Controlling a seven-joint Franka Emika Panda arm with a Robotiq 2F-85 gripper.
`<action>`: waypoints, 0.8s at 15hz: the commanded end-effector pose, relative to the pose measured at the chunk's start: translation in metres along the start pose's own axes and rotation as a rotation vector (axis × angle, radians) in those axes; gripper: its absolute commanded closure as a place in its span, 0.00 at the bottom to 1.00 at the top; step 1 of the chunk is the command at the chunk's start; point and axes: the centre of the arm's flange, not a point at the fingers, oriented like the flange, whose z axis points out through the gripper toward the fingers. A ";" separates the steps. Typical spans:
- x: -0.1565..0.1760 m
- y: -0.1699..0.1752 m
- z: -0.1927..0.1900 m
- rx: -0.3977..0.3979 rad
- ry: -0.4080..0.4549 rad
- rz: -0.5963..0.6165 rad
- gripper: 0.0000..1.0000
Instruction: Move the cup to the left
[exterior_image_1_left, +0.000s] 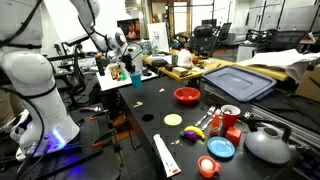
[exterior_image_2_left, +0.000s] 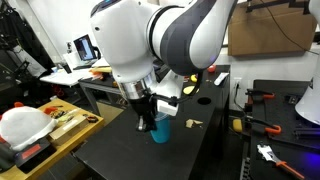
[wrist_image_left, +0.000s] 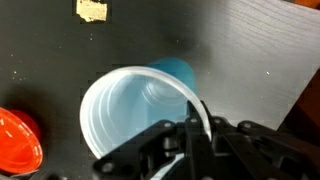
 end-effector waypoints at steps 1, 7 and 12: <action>0.006 -0.019 0.001 -0.029 -0.009 0.048 0.99; -0.012 -0.054 -0.003 -0.009 -0.011 -0.040 0.99; -0.034 -0.084 -0.007 0.001 0.001 -0.147 0.99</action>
